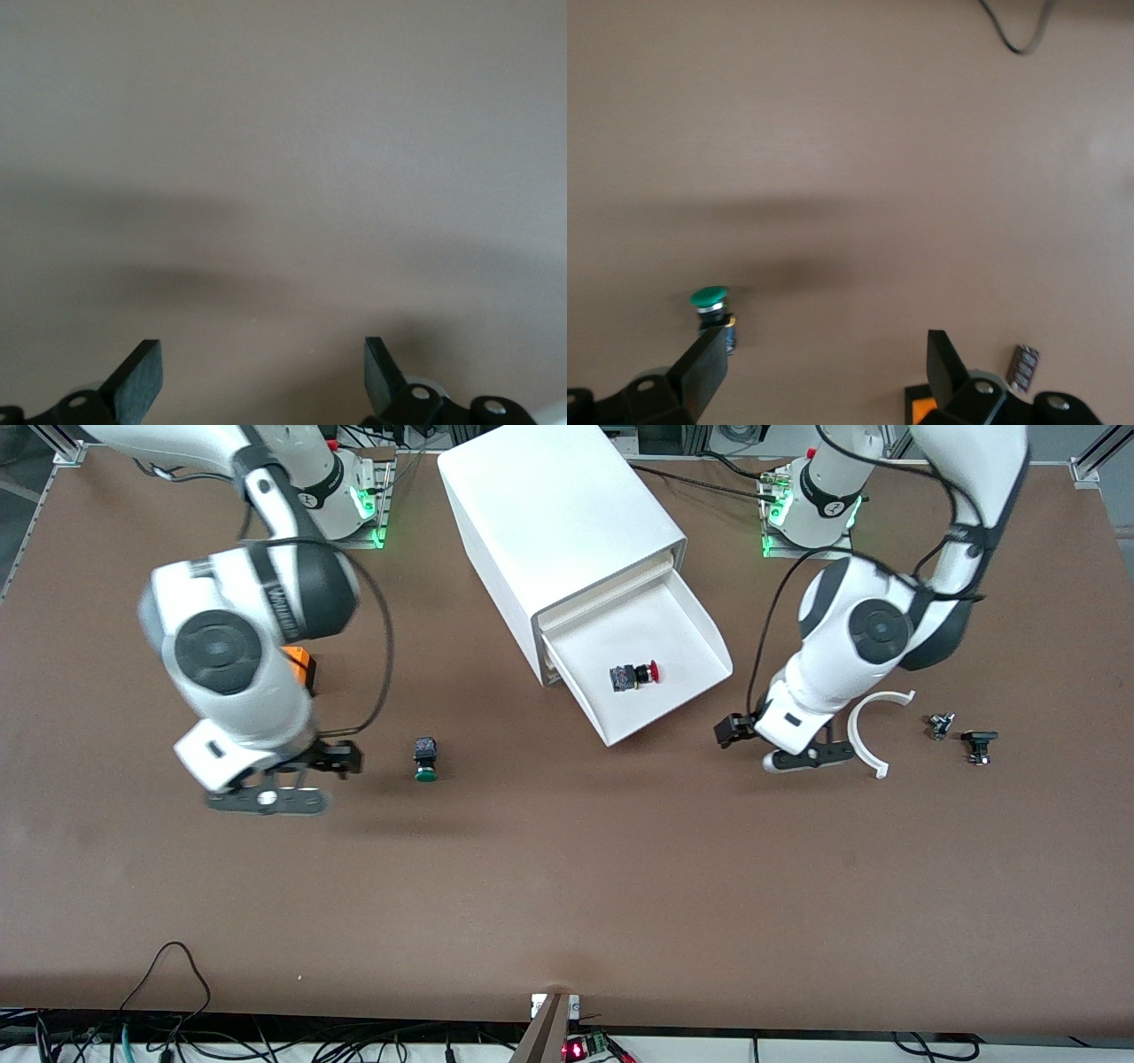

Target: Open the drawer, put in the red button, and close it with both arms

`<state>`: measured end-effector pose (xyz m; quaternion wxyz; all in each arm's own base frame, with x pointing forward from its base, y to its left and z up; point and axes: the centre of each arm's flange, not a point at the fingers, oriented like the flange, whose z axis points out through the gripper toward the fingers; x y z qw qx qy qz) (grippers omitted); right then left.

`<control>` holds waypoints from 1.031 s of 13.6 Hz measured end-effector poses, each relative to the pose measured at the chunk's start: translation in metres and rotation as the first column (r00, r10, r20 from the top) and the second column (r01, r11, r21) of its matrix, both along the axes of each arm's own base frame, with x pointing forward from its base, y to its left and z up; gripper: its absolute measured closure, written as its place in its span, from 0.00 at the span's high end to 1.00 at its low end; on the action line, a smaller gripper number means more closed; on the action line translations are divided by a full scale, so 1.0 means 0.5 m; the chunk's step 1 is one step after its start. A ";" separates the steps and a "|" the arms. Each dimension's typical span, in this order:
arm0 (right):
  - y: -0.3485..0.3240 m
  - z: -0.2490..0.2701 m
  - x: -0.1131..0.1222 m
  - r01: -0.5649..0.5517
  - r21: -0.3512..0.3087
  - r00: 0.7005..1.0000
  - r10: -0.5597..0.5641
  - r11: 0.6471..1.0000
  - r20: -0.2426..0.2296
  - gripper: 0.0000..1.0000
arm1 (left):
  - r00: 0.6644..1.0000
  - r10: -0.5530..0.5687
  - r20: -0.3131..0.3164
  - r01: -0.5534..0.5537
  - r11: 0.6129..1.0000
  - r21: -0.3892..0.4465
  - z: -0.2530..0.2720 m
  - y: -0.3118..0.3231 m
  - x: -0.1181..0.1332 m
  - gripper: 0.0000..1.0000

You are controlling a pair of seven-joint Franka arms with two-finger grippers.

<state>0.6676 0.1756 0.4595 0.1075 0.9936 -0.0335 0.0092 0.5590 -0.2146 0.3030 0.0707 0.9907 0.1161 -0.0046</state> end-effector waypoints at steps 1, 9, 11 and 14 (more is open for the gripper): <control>-0.060 0.018 0.007 0.050 0.005 0.999 -0.050 0.999 0.001 1.00 | 1.000 0.002 -0.017 -0.002 1.000 0.000 -0.026 -0.013 -0.012 1.00; -0.343 0.190 -0.048 0.144 0.120 0.989 -0.145 0.982 -0.001 1.00 | 0.994 -0.027 -0.107 0.028 1.000 0.007 -0.060 -0.181 -0.181 1.00; -0.375 0.220 -0.090 0.136 0.109 0.991 -0.134 0.985 -0.028 1.00 | 0.991 -0.052 -0.126 0.054 0.998 0.013 -0.054 -0.253 -0.262 1.00; -0.376 0.240 -0.161 0.147 0.094 0.988 -0.141 0.985 -0.067 1.00 | 0.983 -0.108 -0.147 0.112 0.993 0.019 -0.050 -0.303 -0.328 1.00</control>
